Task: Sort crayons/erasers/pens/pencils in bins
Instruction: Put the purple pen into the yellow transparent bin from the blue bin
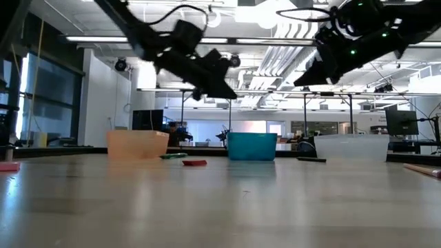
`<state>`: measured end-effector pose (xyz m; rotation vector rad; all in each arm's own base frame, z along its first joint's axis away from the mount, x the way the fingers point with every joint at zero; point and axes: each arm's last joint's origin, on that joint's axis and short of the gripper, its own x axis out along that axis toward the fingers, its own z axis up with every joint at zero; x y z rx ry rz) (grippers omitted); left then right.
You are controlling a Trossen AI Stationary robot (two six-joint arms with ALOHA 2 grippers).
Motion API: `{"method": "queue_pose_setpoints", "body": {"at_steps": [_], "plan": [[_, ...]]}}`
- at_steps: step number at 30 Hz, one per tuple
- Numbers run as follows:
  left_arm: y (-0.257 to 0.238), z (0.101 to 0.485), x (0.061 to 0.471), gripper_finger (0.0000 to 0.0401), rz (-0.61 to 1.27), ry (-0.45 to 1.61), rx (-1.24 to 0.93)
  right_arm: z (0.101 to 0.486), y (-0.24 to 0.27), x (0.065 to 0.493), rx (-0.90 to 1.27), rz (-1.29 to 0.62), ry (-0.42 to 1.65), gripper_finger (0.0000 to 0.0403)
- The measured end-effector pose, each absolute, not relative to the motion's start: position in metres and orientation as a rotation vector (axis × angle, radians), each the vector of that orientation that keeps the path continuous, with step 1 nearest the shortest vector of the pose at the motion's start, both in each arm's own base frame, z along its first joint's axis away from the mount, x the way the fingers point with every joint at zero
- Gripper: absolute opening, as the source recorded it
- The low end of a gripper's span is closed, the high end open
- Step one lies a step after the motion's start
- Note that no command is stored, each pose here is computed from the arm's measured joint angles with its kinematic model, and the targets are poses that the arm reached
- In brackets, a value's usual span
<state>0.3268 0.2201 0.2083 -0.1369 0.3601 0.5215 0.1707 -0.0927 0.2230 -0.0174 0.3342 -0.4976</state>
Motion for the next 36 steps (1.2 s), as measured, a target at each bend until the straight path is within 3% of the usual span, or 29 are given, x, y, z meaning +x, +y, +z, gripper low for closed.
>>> {"method": "queue_pose_setpoints", "body": {"at_steps": [11,21,30,36], "plan": [[0.160,0.177,0.245,0.0000,0.518,0.122,-0.057,0.243,-0.116,0.215,-0.039,-0.376,0.501,0.0000],[0.132,0.155,0.189,0.0000,0.576,-0.010,-0.022,0.266,-0.164,0.282,-0.119,-0.239,0.763,0.0000],[0.113,0.141,0.157,0.0000,0.660,-0.071,-0.003,0.238,-0.214,0.323,-0.179,-0.087,1.007,0.0005],[0.109,0.136,0.151,0.0000,0.668,-0.041,0.022,0.212,-0.248,0.333,-0.184,-0.013,1.161,0.0059]]}}
